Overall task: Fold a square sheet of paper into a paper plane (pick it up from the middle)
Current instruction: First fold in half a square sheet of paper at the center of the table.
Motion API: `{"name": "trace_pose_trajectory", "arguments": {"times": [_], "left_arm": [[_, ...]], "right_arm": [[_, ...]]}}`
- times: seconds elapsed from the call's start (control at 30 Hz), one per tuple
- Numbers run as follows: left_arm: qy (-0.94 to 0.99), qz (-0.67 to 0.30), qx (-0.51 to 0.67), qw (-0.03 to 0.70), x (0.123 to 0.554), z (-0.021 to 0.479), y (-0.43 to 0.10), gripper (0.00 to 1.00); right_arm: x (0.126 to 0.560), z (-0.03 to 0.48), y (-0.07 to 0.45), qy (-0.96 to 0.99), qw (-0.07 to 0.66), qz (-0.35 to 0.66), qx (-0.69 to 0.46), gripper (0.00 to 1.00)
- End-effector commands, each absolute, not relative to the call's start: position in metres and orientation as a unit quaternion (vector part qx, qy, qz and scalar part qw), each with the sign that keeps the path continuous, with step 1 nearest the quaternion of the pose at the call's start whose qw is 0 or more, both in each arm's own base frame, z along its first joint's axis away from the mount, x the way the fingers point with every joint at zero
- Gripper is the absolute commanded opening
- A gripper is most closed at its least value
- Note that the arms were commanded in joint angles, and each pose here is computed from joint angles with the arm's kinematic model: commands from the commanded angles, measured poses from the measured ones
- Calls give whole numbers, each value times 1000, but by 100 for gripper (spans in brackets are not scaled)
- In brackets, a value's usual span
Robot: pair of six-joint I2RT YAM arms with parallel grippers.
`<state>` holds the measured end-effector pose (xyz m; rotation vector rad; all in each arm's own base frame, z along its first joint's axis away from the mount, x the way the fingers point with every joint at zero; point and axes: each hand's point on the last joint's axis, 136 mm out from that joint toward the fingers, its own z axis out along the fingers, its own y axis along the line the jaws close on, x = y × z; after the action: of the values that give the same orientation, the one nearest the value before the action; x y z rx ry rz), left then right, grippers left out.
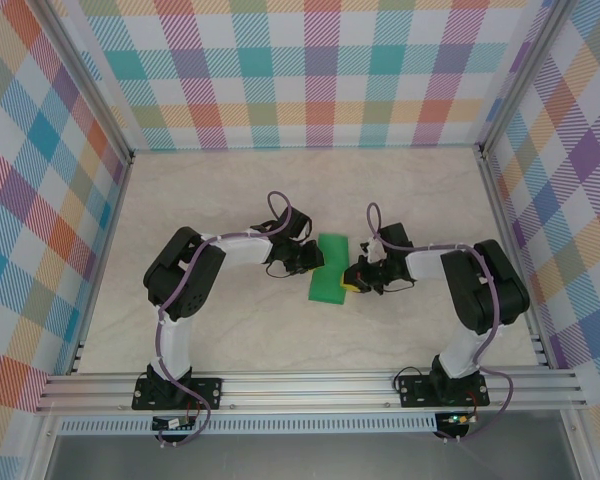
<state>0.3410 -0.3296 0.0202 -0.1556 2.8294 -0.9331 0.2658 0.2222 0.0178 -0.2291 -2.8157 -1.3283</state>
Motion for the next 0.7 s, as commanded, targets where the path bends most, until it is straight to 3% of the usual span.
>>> {"name": "trace_pose_trajectory", "arguments": {"times": [0.0, 0.2, 0.37, 0.63, 0.67], "left_arm": [[963, -254, -67, 53, 327, -10, -302, 15], [963, -255, -65, 53, 327, -9, -303, 15], [963, -254, -65, 53, 327, -9, -302, 15], [963, -255, -65, 53, 327, -9, -303, 15], [963, -255, -65, 53, 327, -9, -302, 15]], "right_arm": [[261, 12, 224, -903, 15, -425, -63, 11], [266, 31, 223, -903, -6, -425, -56, 19], [267, 56, 232, -883, -26, -466, -46, 45], [265, 65, 235, -865, -47, -498, -48, 100], [266, 66, 237, -861, -46, -504, -47, 100]]}}
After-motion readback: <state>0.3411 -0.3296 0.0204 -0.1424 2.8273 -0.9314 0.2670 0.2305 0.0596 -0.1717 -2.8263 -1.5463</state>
